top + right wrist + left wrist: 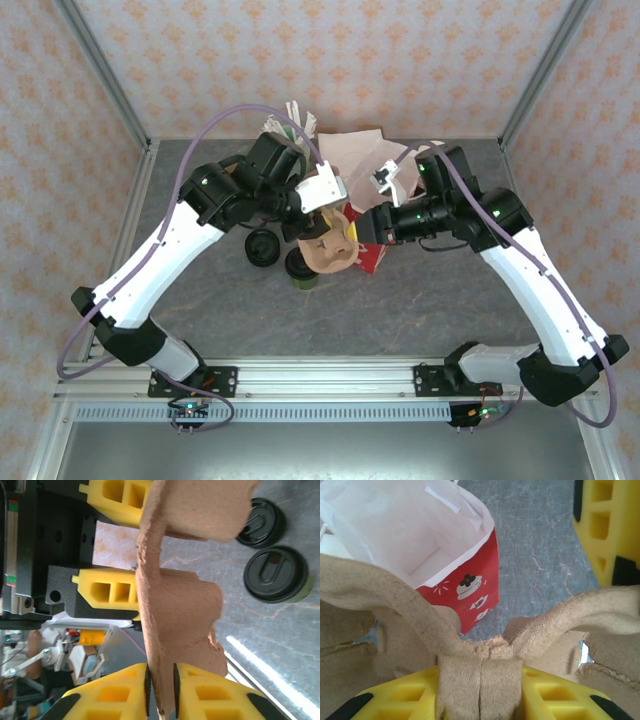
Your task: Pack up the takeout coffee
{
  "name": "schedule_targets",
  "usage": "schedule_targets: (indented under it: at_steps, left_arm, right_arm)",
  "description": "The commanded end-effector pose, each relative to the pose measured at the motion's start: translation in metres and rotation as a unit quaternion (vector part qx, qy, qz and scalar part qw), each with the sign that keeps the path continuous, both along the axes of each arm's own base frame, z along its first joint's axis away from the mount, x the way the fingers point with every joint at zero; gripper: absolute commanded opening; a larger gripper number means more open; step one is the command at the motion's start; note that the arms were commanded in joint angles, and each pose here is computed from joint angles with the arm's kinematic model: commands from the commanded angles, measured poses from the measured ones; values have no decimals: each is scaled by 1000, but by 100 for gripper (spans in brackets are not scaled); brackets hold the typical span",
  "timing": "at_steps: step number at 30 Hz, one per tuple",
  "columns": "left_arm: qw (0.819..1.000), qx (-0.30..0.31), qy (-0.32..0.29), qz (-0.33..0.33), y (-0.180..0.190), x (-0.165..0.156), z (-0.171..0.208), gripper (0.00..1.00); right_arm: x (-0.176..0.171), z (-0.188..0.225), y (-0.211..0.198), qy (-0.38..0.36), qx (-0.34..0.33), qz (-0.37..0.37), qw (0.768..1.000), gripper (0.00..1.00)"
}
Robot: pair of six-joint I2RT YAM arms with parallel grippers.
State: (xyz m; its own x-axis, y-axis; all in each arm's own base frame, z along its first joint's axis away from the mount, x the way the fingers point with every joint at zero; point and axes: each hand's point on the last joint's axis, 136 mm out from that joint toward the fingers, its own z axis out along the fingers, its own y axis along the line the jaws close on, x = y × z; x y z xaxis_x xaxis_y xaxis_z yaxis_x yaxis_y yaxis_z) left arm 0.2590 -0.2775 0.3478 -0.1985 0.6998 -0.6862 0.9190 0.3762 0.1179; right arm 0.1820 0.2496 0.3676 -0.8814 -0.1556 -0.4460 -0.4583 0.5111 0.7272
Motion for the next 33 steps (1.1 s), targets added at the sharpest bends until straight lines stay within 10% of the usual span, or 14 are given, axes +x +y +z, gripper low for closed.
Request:
schedule_targets:
  at_steps: [1,15,33]
  left_arm:
    - [999,-29,1,29,2,12,16,36]
    - [992,-104,24,66,1,31,41,36]
    - [988,-136,36,63,-6,31,48,36]
  right_arm:
    - [16,11,-27,-63,-41,-79,994,28]
    - [77,1,-178,-137,-171,-495,841,49]
    - [135,-76,-139,-57,-98,-515,850,71]
